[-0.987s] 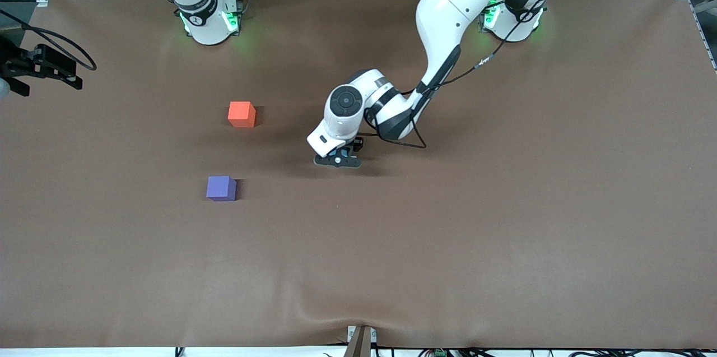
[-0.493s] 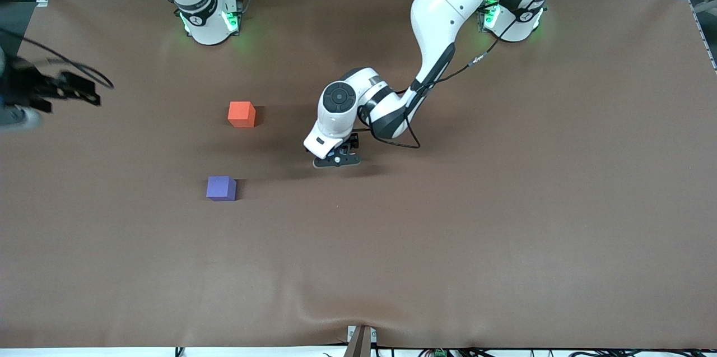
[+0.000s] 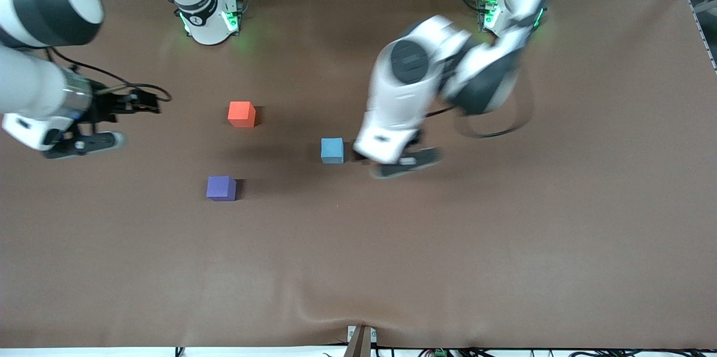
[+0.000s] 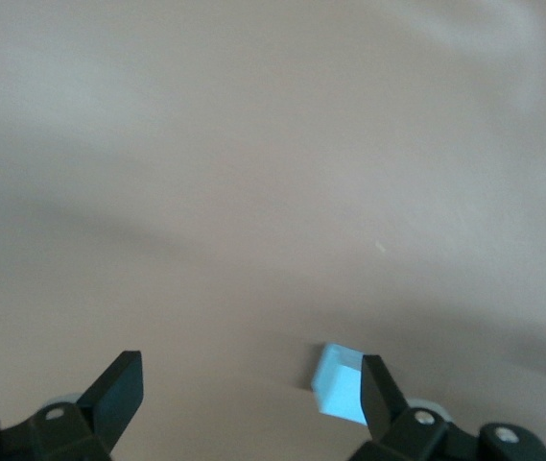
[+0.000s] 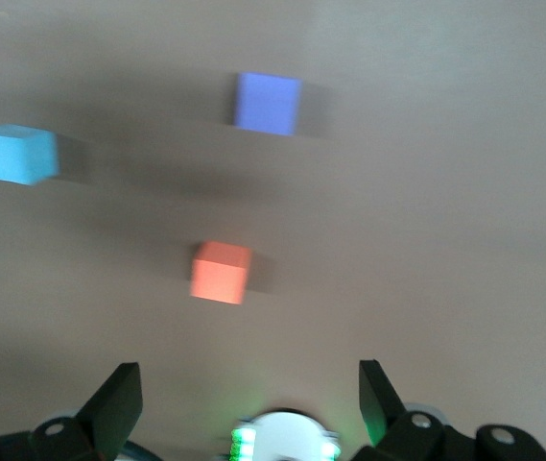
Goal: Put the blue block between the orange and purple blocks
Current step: 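Set the block down with the left gripper while the right gripper reaches in, then withdraw the left gripper while the right gripper grasps the blue block, then carry the blue block with the right gripper toward the orange block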
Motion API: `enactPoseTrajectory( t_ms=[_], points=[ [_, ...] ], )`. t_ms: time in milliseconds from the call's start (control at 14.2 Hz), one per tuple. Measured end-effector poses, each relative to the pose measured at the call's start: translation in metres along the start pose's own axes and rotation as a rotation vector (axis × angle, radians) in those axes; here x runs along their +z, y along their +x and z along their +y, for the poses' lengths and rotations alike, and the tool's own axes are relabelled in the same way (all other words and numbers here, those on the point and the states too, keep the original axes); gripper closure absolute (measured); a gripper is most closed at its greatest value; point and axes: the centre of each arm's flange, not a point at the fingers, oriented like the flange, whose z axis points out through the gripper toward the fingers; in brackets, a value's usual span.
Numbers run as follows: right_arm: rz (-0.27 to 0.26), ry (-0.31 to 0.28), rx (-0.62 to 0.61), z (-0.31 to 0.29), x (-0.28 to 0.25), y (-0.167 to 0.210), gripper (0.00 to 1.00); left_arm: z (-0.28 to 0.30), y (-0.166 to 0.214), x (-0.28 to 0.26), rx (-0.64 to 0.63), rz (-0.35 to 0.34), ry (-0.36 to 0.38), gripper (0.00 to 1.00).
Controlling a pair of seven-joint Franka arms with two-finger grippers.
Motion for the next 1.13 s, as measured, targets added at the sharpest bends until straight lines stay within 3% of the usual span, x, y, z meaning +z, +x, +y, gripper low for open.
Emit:
enactPoseTrajectory(
  t_ms=[141, 352, 564, 775, 1128],
  points=[
    [0.004, 0.047, 0.039, -0.030, 0.024, 0.011, 0.00, -0.064, 0.032, -0.062, -0.027, -0.009, 0.029, 0.00],
    [0.053, 0.043, 0.047, -0.106, 0.073, 0.029, 0.00, -0.137, 0.055, -0.102, -0.016, -0.068, 0.102, 0.00],
    [0.096, 0.036, 0.083, -0.192, 0.133, 0.043, 0.00, -0.192, 0.072, -0.126, -0.012, -0.073, 0.106, 0.00],
    [0.150, -0.050, 0.078, -0.255, 0.207, 0.057, 0.00, -0.253, 0.085, -0.143, 0.030, -0.071, 0.105, 0.00],
    [0.163, -0.144, 0.062, -0.283, 0.289, 0.070, 0.00, -0.331, 0.090, -0.151, 0.078, -0.048, 0.090, 0.00]
  ],
)
